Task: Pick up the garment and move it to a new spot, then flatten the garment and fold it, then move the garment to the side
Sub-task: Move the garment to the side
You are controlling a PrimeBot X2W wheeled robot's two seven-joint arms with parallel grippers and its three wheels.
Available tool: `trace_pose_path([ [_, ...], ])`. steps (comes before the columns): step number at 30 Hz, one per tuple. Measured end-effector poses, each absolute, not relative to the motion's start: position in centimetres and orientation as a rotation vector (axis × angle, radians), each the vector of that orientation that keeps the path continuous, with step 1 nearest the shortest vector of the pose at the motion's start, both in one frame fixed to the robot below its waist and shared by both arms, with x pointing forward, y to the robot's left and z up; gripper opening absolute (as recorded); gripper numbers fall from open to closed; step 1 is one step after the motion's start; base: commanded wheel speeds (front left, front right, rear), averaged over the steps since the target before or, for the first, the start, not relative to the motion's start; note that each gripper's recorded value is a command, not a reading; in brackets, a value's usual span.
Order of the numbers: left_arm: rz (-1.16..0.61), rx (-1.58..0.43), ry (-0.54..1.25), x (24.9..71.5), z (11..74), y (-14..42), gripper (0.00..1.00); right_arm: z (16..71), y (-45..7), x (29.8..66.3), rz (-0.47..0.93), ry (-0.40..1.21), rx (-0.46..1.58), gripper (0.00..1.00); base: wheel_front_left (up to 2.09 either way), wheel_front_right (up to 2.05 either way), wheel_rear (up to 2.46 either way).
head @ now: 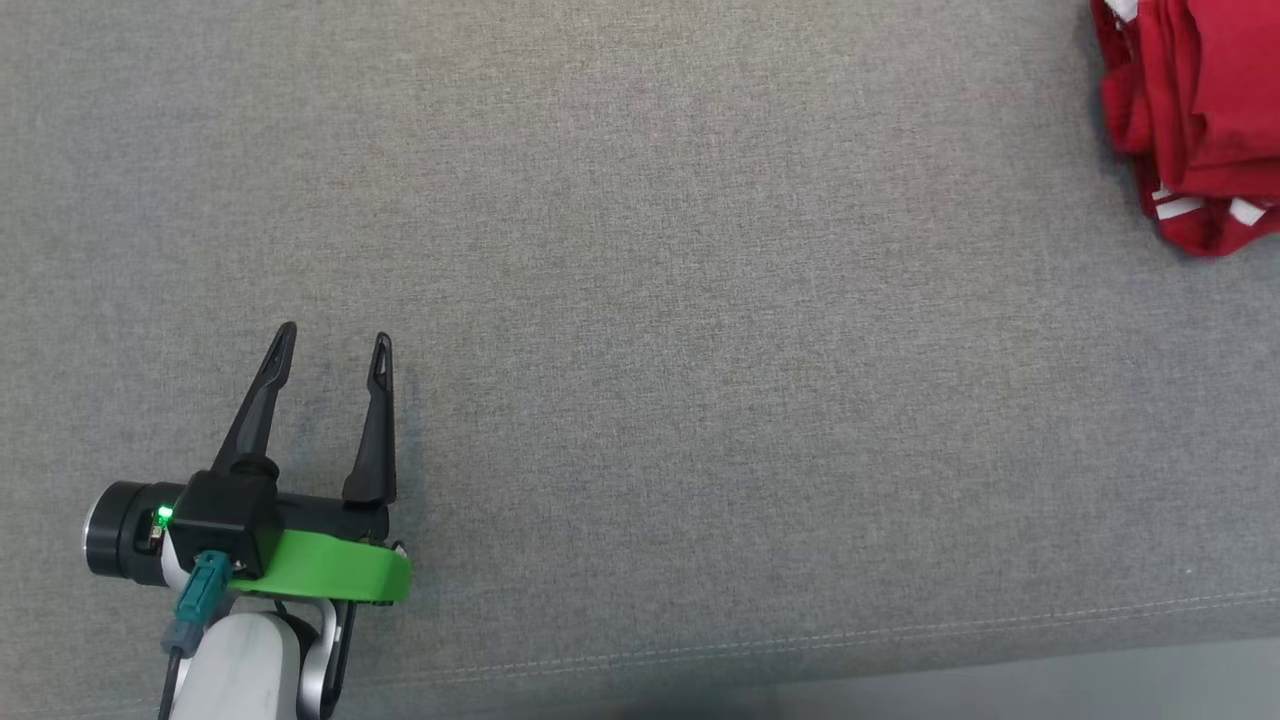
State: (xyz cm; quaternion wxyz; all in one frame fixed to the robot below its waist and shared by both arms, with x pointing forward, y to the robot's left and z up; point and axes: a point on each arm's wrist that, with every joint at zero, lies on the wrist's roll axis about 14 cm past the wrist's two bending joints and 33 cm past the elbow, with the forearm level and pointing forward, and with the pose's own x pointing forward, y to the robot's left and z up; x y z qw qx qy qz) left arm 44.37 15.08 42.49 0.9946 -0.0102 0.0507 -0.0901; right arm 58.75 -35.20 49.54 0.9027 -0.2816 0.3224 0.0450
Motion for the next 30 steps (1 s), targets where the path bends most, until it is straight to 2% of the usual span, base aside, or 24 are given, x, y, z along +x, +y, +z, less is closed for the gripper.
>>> trace_pose_path([
  [7,-0.174,-0.023,0.097,44.3,42.7,15.1,1.00,50.9,-35.2,59.6,0.091,0.597,-0.633,1.00,0.00,0.00,0.00],
  [14,-0.162,-0.041,0.064,44.1,44.1,14.9,1.00,54.2,-31.2,61.2,0.142,0.355,-0.451,1.00,0.00,0.00,0.00],
  [20,-0.139,-0.049,0.026,43.3,45.8,15.4,1.00,56.6,-28.2,60.8,0.182,0.179,-0.334,1.00,0.00,0.00,0.00],
  [30,-0.101,-0.075,-0.023,41.4,48.1,15.9,1.00,59.0,-22.1,58.4,0.282,0.041,-0.216,1.00,0.00,0.00,0.00],
])
